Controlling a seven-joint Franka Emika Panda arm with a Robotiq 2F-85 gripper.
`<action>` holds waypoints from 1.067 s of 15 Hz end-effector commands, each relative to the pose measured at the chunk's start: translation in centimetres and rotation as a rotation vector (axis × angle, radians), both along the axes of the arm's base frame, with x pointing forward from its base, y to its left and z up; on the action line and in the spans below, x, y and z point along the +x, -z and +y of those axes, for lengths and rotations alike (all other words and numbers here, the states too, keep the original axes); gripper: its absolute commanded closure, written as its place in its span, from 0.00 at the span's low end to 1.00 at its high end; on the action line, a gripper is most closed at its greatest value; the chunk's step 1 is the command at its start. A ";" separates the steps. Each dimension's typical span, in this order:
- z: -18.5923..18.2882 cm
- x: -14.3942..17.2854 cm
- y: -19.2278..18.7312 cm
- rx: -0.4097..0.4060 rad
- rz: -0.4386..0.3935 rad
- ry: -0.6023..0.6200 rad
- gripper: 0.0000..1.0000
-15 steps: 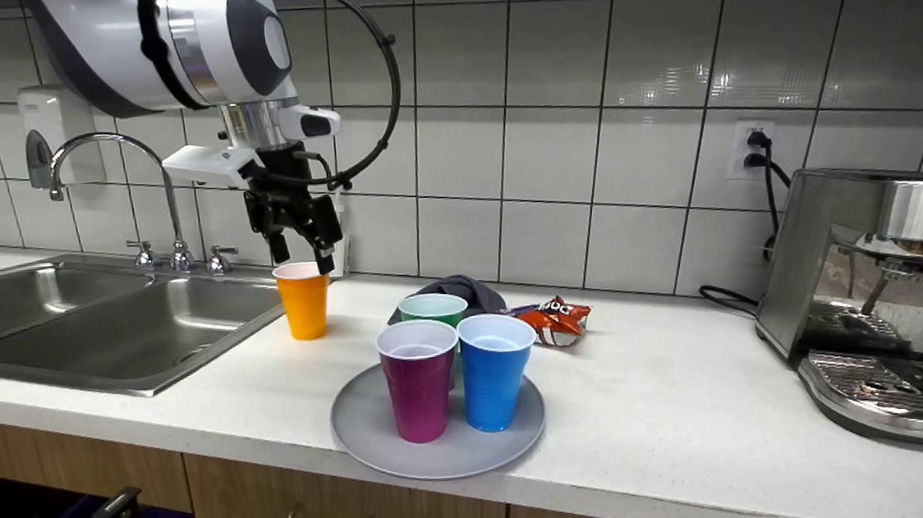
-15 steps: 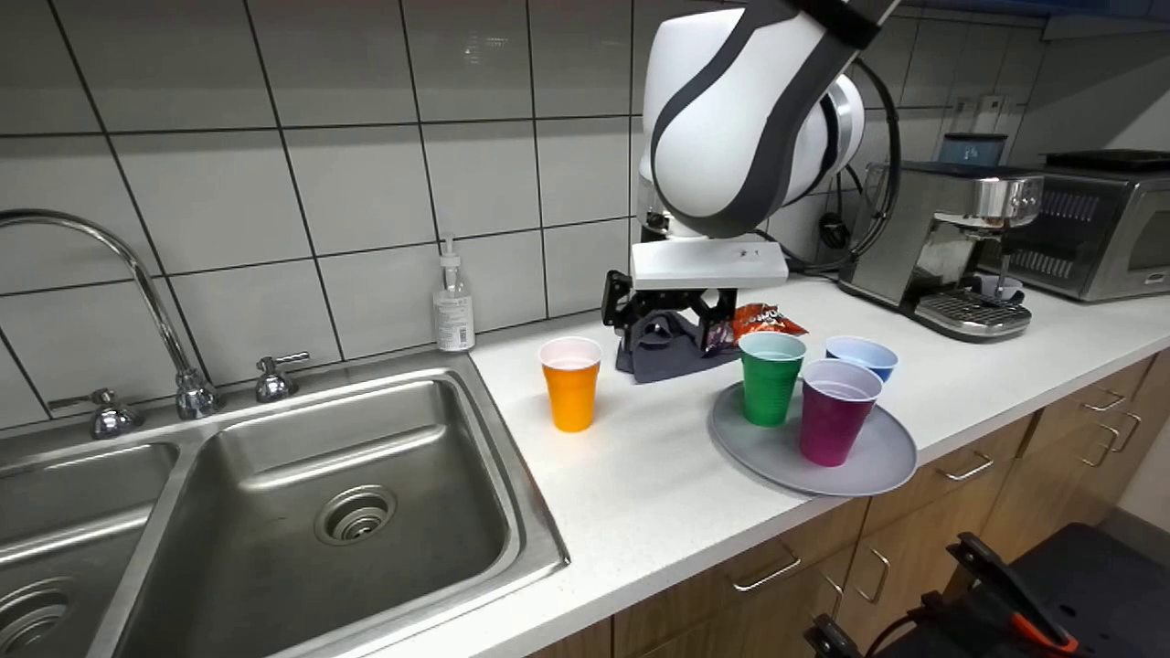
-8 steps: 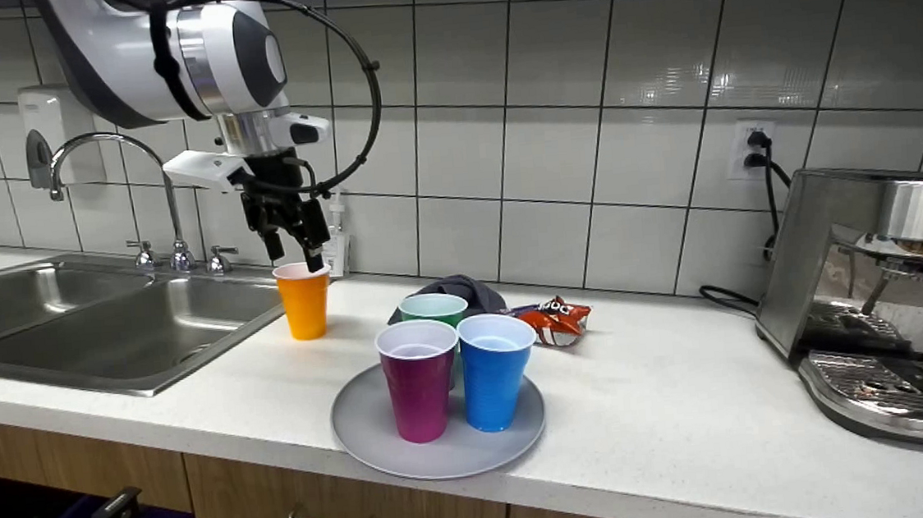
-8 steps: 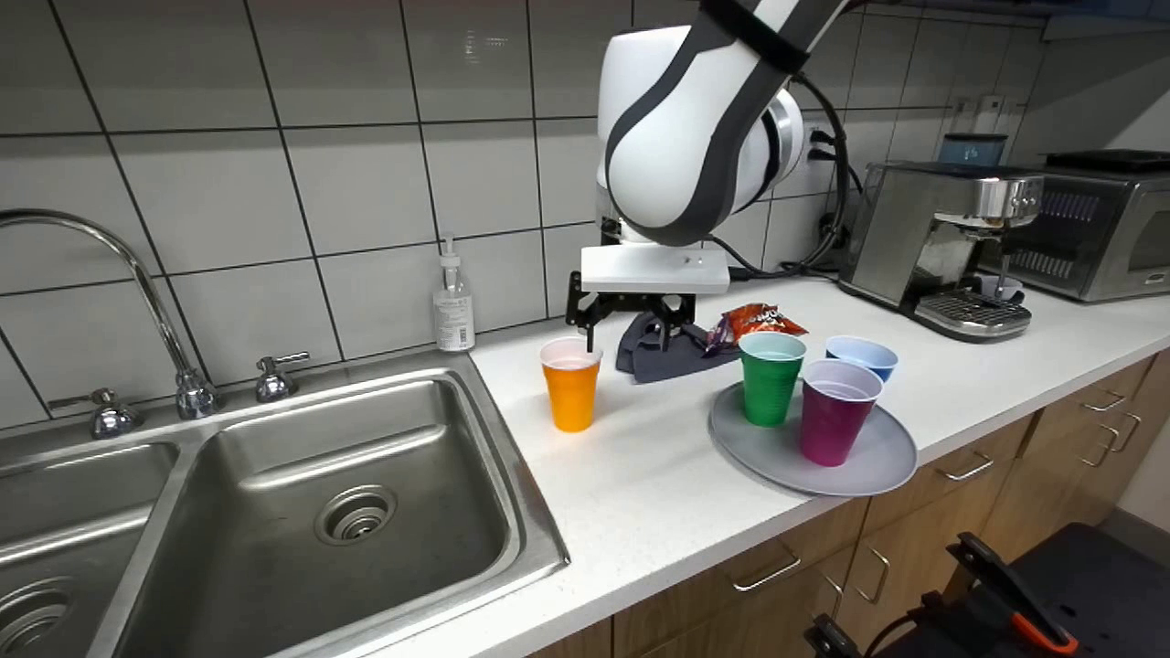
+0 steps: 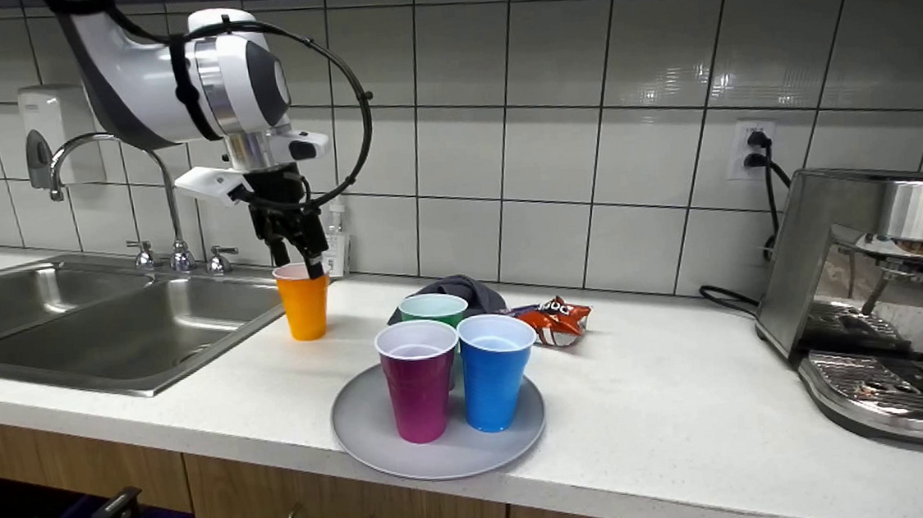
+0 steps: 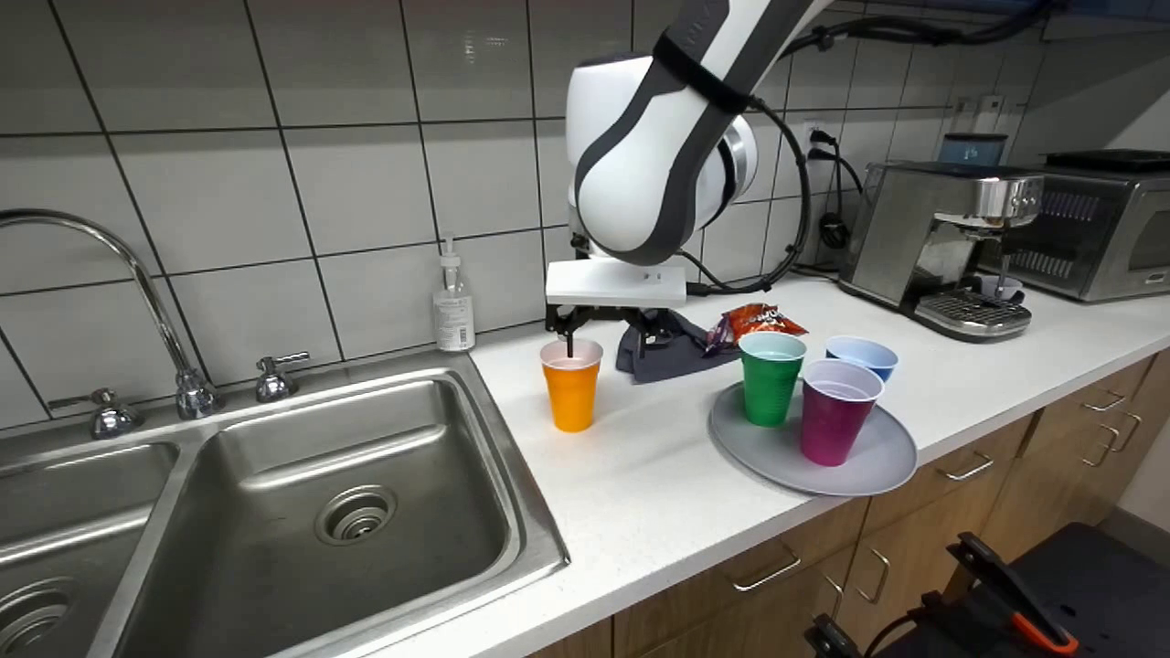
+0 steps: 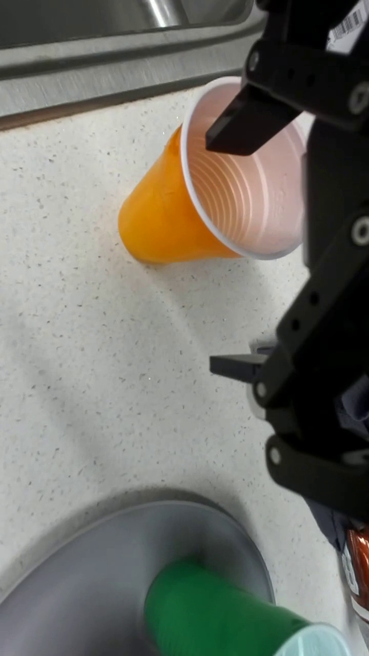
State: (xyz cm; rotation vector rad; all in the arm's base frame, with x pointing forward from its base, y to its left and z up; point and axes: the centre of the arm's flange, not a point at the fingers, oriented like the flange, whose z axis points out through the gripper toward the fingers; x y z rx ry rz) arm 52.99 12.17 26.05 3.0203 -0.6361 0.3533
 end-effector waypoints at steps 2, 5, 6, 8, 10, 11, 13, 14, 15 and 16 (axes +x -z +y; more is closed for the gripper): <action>1.2 2.2 0.8 -0.014 0.006 0.040 0.00; 1.3 2.8 1.2 -0.015 0.011 0.054 0.00; 1.2 2.9 1.4 -0.017 0.011 0.057 0.00; 1.1 3.1 1.7 -0.019 0.015 0.066 0.00; 1.0 3.3 2.0 -0.022 0.018 0.070 0.00; 0.9 3.4 2.2 -0.024 0.021 0.073 0.00; 0.8 3.5 2.4 -0.025 0.027 0.077 0.00; 0.8 3.6 2.5 -0.025 0.029 0.078 0.00; 0.7 3.6 2.5 -0.024 0.029 0.080 0.00; 0.7 3.6 2.6 -0.024 0.030 0.081 0.00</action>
